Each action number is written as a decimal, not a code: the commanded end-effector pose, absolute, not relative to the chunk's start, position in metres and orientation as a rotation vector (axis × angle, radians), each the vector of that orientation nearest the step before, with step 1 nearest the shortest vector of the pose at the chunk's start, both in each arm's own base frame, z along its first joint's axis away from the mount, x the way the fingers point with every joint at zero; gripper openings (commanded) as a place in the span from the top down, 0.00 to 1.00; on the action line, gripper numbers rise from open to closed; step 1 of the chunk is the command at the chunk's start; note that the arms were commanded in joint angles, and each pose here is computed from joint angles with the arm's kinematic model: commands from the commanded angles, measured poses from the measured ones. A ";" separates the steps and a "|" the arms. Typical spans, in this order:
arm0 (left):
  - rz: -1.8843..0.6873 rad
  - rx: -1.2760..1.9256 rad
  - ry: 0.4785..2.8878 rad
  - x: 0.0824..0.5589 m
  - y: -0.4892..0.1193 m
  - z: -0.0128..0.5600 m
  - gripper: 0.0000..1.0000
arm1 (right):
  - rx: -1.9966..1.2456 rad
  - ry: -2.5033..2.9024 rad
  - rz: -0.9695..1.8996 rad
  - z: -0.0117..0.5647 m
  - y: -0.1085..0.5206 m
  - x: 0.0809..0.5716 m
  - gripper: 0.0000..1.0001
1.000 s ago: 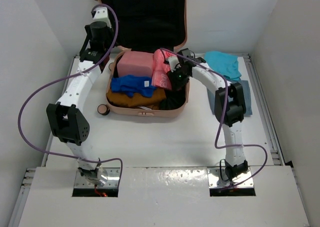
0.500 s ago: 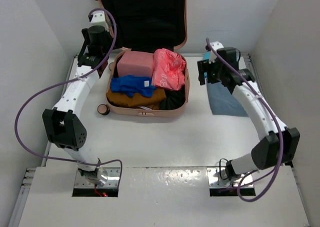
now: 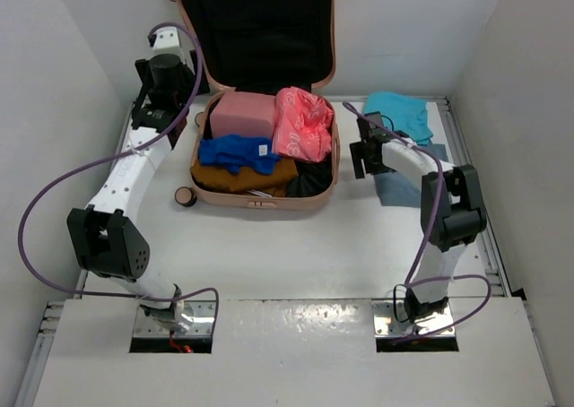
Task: Pack the luggage
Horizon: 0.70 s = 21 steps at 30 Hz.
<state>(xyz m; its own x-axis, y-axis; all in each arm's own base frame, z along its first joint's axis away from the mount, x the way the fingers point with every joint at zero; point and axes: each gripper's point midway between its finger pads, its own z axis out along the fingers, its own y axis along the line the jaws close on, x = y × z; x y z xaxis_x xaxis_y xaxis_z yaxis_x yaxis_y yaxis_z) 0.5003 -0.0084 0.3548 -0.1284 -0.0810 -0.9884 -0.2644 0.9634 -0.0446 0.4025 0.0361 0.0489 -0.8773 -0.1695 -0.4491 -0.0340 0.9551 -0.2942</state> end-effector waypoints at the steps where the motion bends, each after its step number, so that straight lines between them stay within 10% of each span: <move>1: 0.177 -0.288 1.630 0.486 0.008 0.382 0.00 | -0.076 2.527 -0.477 0.060 0.016 0.434 0.14; 10: 0.163 -0.302 1.636 0.489 0.012 0.377 0.00 | -0.053 2.619 -0.411 0.028 0.010 0.445 0.14; 21: 0.153 -0.301 1.653 0.495 0.010 0.376 0.00 | 0.028 2.813 -0.226 -0.018 0.000 0.417 0.57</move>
<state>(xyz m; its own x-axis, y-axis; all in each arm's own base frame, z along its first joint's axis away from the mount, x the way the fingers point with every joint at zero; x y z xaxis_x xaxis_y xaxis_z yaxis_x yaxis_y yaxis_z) 0.4957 0.0048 0.3480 -0.1452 -0.0885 -0.9854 -0.2798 0.9590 -0.0449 0.4279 -0.0019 -0.0047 -0.9282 -0.0499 -0.3688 0.0351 0.9749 -0.2200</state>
